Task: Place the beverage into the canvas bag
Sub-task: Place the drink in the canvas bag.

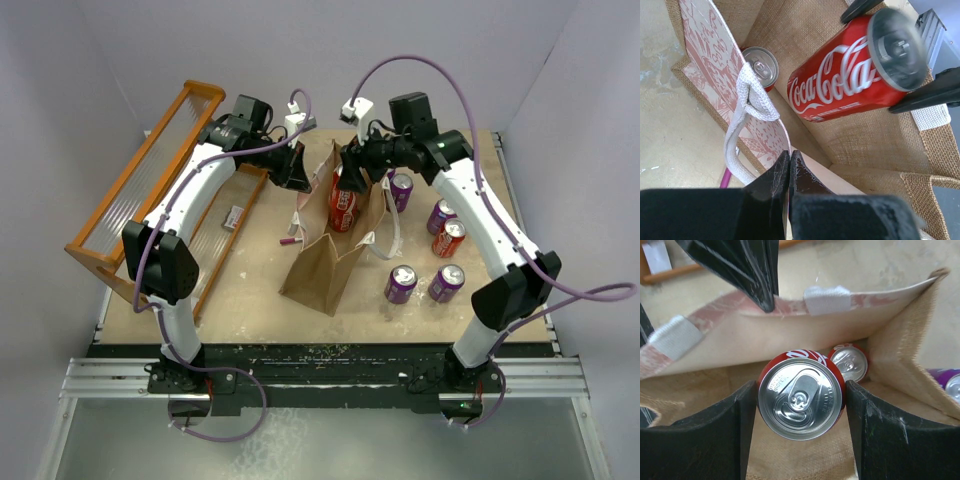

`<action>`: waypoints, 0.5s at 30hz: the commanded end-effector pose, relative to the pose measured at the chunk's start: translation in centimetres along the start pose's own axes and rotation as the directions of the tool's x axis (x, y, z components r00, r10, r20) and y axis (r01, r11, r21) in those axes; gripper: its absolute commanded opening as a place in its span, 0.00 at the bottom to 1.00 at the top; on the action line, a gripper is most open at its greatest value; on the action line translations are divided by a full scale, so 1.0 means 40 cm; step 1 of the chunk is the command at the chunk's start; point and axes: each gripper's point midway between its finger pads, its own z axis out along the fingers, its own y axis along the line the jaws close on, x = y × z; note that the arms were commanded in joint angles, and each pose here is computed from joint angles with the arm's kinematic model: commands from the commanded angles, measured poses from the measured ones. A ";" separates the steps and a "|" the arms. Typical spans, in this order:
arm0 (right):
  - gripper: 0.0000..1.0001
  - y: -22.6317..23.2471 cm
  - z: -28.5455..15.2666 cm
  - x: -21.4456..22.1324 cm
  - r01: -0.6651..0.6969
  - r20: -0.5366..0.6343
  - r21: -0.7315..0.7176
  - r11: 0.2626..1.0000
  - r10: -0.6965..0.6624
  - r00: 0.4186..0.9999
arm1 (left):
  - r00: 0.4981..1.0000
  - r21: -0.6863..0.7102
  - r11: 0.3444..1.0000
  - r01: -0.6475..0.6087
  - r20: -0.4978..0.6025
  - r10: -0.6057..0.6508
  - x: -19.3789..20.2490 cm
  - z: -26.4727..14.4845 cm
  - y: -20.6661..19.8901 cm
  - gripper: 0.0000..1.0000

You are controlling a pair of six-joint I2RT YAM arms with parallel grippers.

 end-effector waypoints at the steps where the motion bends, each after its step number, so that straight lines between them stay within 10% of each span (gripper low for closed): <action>1: 0.00 0.035 -0.013 -0.027 0.142 0.057 -0.077 0.987 -0.138 0.989 | 0.998 0.020 0.999 -0.043 0.040 0.042 -0.039 -0.004 -0.019 0.00; 15: 0.00 -0.028 0.069 0.130 0.145 -0.134 -0.046 0.988 -0.150 0.980 | 0.999 0.015 0.999 -0.038 0.026 0.038 -0.033 0.011 0.000 0.00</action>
